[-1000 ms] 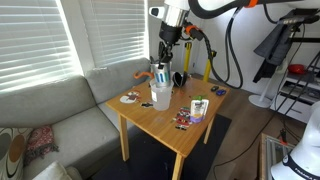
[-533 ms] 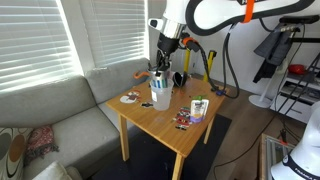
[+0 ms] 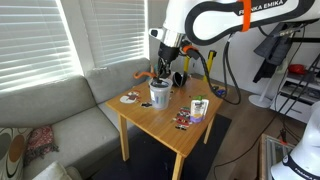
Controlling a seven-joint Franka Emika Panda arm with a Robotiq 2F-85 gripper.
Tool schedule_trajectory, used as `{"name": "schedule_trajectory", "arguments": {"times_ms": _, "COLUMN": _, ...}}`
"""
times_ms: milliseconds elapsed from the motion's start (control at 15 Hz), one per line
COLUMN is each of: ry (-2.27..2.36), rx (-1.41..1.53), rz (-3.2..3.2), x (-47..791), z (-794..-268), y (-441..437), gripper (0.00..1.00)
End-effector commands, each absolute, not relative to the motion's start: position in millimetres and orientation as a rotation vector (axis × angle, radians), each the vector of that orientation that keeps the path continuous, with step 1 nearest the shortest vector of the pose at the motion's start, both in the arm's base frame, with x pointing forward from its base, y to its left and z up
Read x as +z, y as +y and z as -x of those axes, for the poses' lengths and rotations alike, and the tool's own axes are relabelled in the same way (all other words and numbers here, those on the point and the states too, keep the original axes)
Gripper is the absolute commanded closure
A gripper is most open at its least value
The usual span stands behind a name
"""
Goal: Put the silver cup in the clear cup then put the silver spoon on the table.
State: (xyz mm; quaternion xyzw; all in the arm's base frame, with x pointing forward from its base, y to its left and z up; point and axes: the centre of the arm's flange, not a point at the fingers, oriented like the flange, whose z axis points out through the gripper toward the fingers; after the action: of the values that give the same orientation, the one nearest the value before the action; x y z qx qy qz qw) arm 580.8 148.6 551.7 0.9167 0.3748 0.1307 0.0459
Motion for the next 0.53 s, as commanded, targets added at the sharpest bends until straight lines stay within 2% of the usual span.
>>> {"name": "schedule_trajectory", "arguments": {"times_ms": 0, "ry": 1.116, "rx": 0.426, "rz": -2.821, "x": 550, "z": -566, "y": 147, "gripper": 1.00}}
{"name": "schedule_trajectory", "arguments": {"times_ms": 67, "ry": 1.117, "rx": 0.427, "rz": -2.824, "x": 552, "z": -565, "y": 147, "gripper": 0.92}}
{"name": "schedule_trajectory", "arguments": {"times_ms": 133, "ry": 1.112, "rx": 0.435, "rz": -2.826, "x": 554, "z": -565, "y": 147, "gripper": 0.72}}
{"name": "schedule_trajectory", "arguments": {"times_ms": 467, "ry": 1.212, "rx": 0.534, "rz": -2.818, "x": 572, "z": -579, "y": 129, "gripper": 0.40}}
